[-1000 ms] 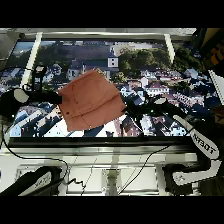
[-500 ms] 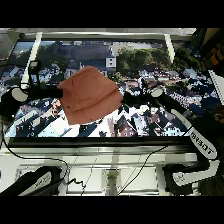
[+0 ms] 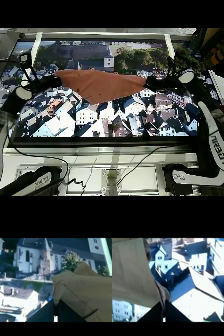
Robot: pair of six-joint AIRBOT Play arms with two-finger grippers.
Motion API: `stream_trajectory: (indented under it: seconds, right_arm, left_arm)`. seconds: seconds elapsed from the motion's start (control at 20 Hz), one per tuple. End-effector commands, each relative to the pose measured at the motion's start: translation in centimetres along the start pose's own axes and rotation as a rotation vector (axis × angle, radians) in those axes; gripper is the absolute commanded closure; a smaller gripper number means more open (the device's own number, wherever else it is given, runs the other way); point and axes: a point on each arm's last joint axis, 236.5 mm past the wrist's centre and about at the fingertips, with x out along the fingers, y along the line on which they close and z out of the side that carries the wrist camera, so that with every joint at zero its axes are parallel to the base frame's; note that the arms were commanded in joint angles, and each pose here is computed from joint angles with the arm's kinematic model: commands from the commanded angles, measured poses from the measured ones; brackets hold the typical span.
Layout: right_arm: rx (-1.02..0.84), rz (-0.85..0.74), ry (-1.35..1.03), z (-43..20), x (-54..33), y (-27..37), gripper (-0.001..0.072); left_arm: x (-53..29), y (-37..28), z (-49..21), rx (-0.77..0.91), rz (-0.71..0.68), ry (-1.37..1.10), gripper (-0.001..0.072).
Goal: Fold the clothes and pants, and hang the long-sleeved shirts on hangers.
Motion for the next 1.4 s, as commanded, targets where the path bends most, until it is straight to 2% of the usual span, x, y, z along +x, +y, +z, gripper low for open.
stream_trajectory:
  seconds: [0.0,0.4,0.55,0.7,0.75,0.8,0.85,1.0,1.1,1.25,1.35]
  right_arm:
    - [-0.010,-0.048,0.044,-2.6,-2.2,-1.5,0.0705]
    - [0.098,-0.006,0.110,-17.5,0.0,1.8,0.0705]
    - [0.135,0.012,0.141,-21.9,0.4,3.2,0.0705]
    - [0.103,0.027,0.164,-23.6,0.7,4.4,0.0693]
    - [0.096,0.030,0.154,-23.5,0.8,4.5,0.0513]
    - [0.095,0.030,0.150,-23.4,0.8,4.5,0.0135]
    - [0.084,0.023,0.149,-23.4,0.8,4.4,0.0016]
    - [0.056,0.009,0.145,-23.2,0.7,4.0,0.0018]
    - [0.034,-0.012,0.119,-21.8,0.4,3.6,0.0018]
    - [0.050,-0.078,-0.002,-16.4,-1.1,0.9,0.0019]
    - [0.139,-0.119,-0.105,-12.3,-2.9,-2.0,0.0018]
  left_arm:
    - [2.8,-1.0,0.3,-0.039,0.019,-0.076,0.0693]
    - [10.1,-11.9,-0.5,0.074,-0.125,-0.079,0.0693]
    - [11.3,-13.1,-1.6,0.090,-0.141,-0.058,0.0692]
    - [11.4,-13.0,-1.5,0.090,-0.136,-0.064,0.0682]
    - [11.4,-12.9,-1.4,0.089,-0.134,-0.067,0.0546]
    - [11.3,-13.0,-1.3,0.089,-0.135,-0.069,0.0220]
    - [11.1,-13.1,-1.0,0.088,-0.139,-0.073,-0.0003]
    - [9.7,-13.7,-0.6,0.108,-0.172,-0.046,0.0003]
    - [8.3,-13.3,-0.6,0.209,-0.183,0.000,0.0004]
    - [6.0,-10.6,-1.3,0.324,-0.169,0.116,0.0011]
    - [4.5,-7.9,-2.8,0.264,-0.159,0.236,0.0013]
